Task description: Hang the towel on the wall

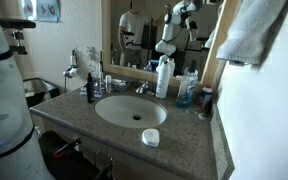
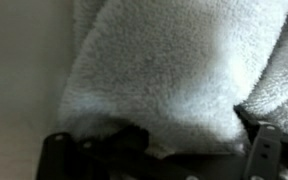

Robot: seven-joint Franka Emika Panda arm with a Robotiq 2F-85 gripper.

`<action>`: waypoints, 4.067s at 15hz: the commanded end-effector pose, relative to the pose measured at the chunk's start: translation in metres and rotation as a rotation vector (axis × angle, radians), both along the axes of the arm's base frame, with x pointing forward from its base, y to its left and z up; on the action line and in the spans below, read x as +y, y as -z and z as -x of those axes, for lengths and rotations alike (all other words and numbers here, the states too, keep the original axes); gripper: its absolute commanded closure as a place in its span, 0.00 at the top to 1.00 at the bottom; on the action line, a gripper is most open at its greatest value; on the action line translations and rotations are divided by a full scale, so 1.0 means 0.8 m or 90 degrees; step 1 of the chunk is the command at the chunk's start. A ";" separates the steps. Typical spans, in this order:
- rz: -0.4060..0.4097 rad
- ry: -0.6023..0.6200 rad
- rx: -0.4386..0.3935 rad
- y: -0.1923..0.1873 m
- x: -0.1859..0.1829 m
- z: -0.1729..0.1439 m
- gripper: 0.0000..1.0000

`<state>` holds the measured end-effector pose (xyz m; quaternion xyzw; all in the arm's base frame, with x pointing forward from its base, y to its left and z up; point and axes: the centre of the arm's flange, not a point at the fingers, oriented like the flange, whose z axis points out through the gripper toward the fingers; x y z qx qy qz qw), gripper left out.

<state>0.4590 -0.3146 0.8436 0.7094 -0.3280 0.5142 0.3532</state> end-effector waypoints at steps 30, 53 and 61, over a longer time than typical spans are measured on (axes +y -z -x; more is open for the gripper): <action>-0.093 -0.021 -0.001 -0.064 0.066 0.053 1.00; -0.017 -0.068 -0.011 -0.099 0.135 0.055 1.00; 0.051 -0.101 -0.033 -0.112 0.159 0.059 1.00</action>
